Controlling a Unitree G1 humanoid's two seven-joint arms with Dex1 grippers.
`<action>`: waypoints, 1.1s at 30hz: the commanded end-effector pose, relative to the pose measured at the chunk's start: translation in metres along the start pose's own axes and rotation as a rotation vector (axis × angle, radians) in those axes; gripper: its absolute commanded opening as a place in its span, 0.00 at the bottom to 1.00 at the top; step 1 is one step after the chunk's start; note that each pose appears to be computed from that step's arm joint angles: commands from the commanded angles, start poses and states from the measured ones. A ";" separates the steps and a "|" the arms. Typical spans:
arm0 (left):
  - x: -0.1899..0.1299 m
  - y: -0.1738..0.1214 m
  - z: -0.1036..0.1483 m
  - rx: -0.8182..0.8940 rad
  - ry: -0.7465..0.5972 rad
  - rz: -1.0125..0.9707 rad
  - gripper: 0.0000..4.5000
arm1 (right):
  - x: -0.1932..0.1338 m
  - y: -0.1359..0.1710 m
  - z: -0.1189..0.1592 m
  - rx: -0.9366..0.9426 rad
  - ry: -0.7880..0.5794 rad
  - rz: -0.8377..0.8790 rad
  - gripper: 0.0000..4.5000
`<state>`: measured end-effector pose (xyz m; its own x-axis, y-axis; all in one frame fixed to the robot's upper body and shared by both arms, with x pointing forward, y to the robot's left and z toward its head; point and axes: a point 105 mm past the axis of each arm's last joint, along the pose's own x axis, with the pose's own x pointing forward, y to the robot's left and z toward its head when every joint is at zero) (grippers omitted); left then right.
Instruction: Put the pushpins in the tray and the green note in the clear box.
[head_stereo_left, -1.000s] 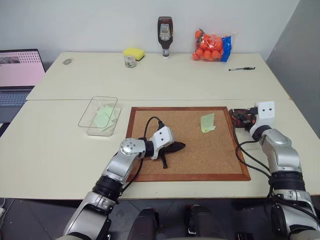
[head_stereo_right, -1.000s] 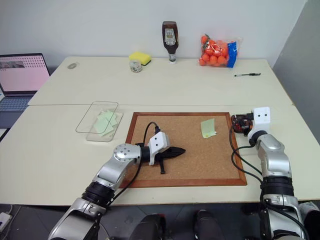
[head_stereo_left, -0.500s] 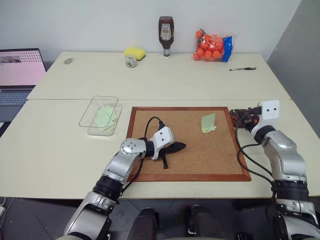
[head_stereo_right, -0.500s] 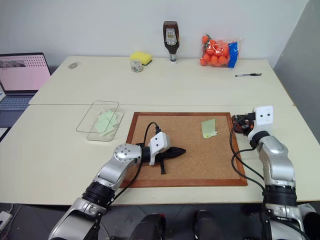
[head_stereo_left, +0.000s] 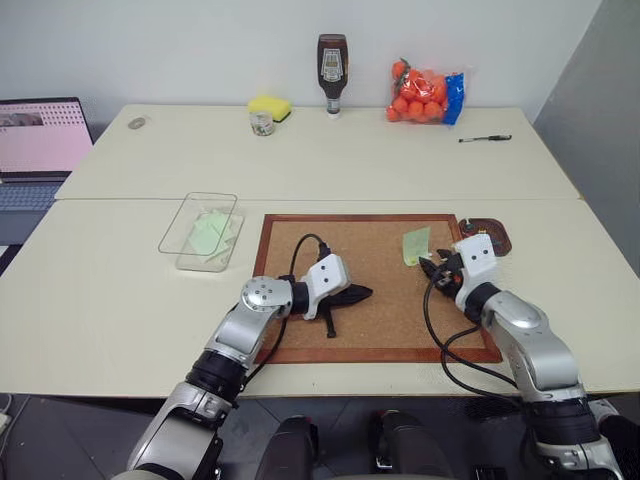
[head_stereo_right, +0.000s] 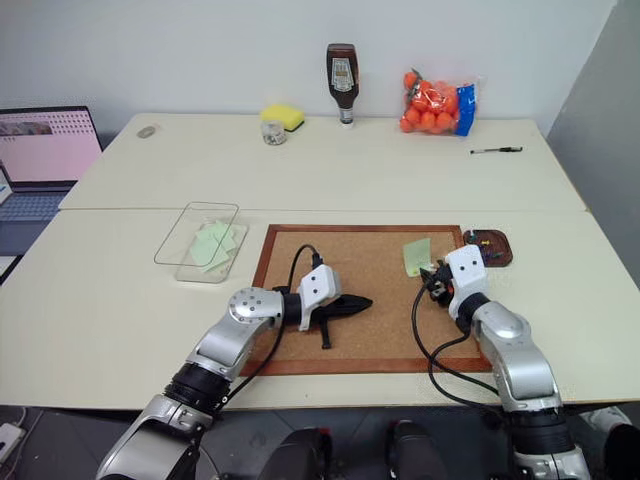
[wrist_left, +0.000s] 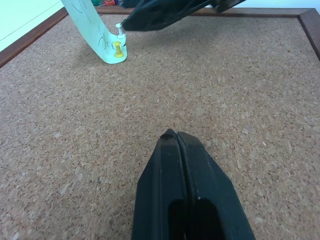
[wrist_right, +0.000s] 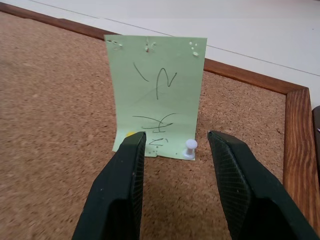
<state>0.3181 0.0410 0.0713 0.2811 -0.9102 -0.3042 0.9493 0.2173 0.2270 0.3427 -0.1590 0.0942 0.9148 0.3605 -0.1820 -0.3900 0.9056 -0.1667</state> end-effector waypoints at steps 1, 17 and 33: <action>0.003 -0.015 -0.021 -0.039 0.073 -0.061 0.00 | 0.007 -0.005 0.009 -0.021 -0.040 -0.026 0.46; 0.003 -0.016 -0.021 -0.039 0.072 -0.060 0.00 | 0.010 -0.010 0.010 -0.009 -0.055 -0.050 0.01; 0.003 -0.018 -0.023 -0.046 0.078 -0.068 0.00 | 0.002 -0.009 0.041 0.021 -0.176 -0.083 0.01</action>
<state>0.3178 0.0415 0.0712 0.2806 -0.9098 -0.3057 0.9494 0.2163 0.2276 0.3524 -0.1555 0.1121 0.9422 0.3253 -0.0802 -0.3340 0.9306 -0.1499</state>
